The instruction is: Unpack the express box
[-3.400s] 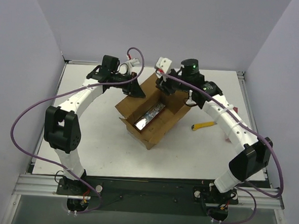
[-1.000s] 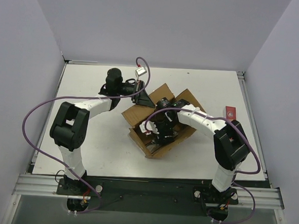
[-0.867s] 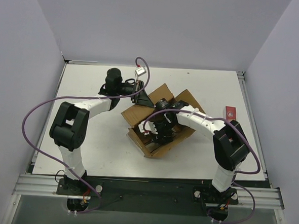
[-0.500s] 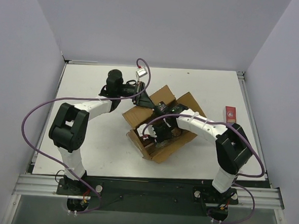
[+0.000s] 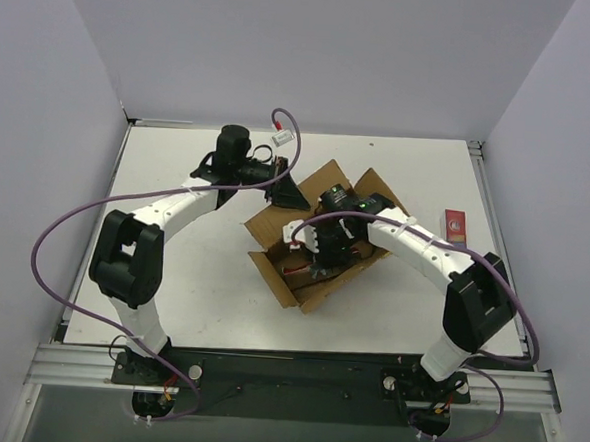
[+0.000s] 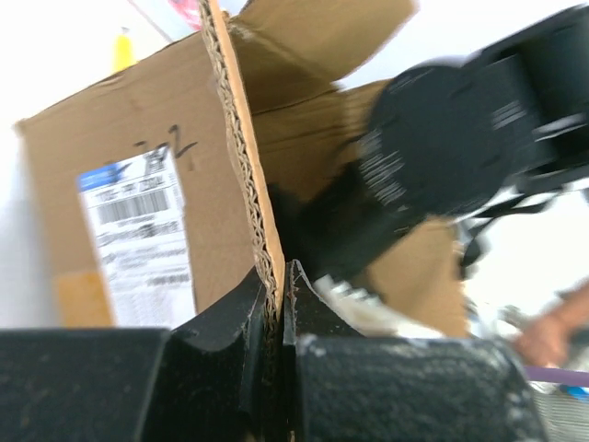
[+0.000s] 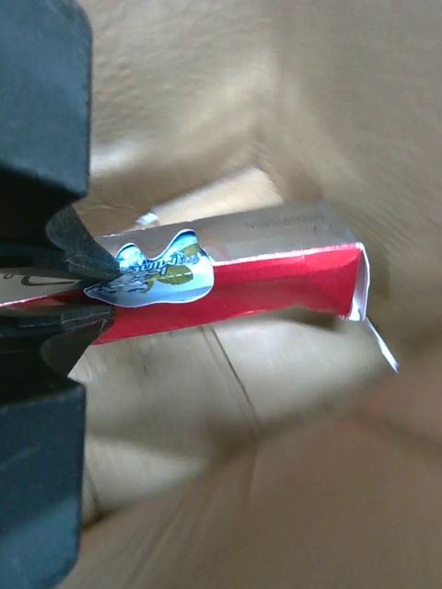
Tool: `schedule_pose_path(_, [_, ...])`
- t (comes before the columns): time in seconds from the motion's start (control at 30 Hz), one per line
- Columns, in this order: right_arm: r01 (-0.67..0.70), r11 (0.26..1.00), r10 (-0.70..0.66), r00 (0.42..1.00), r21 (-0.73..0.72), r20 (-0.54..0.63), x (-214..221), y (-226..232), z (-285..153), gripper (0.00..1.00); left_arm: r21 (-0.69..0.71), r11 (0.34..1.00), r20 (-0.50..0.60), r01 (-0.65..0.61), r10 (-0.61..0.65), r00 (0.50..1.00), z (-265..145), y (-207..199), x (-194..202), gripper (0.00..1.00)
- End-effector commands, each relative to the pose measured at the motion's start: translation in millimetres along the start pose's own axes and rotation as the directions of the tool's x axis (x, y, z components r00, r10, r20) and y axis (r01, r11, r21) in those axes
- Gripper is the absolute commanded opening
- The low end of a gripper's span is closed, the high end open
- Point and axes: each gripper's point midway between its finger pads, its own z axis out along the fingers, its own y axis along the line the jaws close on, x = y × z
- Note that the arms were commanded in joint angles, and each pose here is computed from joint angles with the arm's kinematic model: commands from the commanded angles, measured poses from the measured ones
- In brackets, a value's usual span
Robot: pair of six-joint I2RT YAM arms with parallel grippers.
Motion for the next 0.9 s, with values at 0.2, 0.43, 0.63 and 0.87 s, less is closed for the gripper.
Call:
schedule_pose_path(0.2, [-0.086, 0.991, 0.074, 0.99, 0.105, 0.119, -31, -11, -47, 0.0, -0.187, 0.958, 0.01, -0.217, 0.223, 0.975, -9, -8, -31, 0.0])
schedule_pose_path(0.43, [-0.105, 0.978, 0.076, 0.984, 0.179, 0.161, -39, -25, -67, 0.0, -0.22, 0.953, 0.01, -0.21, 0.217, 0.976, -4, -8, -31, 0.0])
schedule_pose_path(0.63, [-0.129, 0.966, 0.067, 0.962, 0.226, 0.265, -46, -25, -100, 0.0, -0.318, 0.918, -0.021, -0.236, 0.242, 0.97, -14, 6, -32, 0.0])
schedule_pose_path(0.87, [-0.262, 0.922, 0.124, 0.897, 0.285, 0.424, -51, -32, -144, 0.0, -0.407, 0.894, -0.011, -0.187, 0.2, 0.98, -29, 24, -37, 0.0])
